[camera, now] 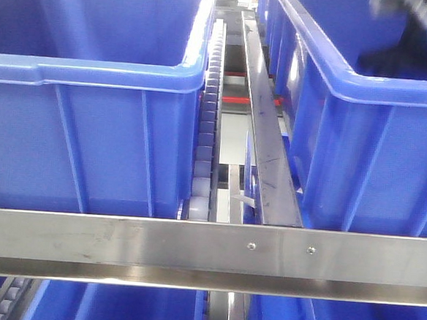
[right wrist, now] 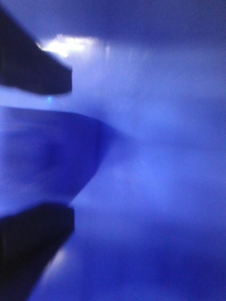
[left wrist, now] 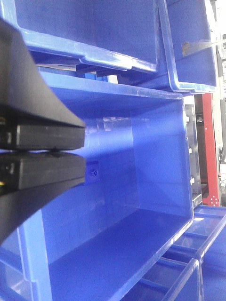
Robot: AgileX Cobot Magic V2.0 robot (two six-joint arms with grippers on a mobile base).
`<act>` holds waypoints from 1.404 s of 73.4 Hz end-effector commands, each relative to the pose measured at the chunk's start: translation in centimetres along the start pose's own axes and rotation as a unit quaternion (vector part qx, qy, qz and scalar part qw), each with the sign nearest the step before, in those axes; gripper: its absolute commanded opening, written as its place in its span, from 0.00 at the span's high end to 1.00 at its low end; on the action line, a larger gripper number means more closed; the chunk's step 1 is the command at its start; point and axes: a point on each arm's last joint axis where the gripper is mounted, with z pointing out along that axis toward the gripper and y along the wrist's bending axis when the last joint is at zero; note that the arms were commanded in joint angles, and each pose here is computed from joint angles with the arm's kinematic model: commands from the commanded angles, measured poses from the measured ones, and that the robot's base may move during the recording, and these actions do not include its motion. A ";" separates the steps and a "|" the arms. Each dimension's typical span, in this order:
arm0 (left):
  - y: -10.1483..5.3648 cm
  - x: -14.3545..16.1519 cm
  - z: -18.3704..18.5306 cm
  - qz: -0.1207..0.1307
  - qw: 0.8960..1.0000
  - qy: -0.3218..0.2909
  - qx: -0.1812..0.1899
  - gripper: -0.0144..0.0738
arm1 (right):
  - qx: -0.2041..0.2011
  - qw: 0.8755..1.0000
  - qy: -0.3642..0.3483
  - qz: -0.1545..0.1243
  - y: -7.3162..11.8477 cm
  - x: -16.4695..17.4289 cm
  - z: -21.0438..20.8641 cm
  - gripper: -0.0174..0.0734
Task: Pick and sort blue part to right shelf
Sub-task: 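Lower the right gripper's part into a blue bin and open it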
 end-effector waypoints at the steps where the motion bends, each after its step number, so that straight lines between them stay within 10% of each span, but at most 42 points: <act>1: -0.1 -1.5 -0.2 0.000 0.999 -0.050 0.007 0.69 | 0.005 0.996 -0.090 0.002 -0.9 -1.9 -6.8 0.44; 14: -0.1 -1.5 -0.2 0.000 0.999 -0.050 0.007 0.69 | 0.004 0.992 -0.130 0.007 -1.4 0.2 -13.0 0.77; 63: -0.1 -1.5 -0.2 0.002 0.999 -0.051 0.006 0.69 | -0.008 0.957 -0.290 0.007 -1.9 20.8 -20.7 0.77; 90: 0.0 -1.3 -0.2 0.002 0.999 -0.038 0.005 0.69 | -0.009 0.883 -0.470 0.016 -2.3 25.8 -27.1 0.77; 103: 0.0 -1.2 -0.2 0.002 0.999 -0.033 0.004 0.69 | -0.009 0.874 -0.486 0.017 -2.3 26.2 -27.6 0.77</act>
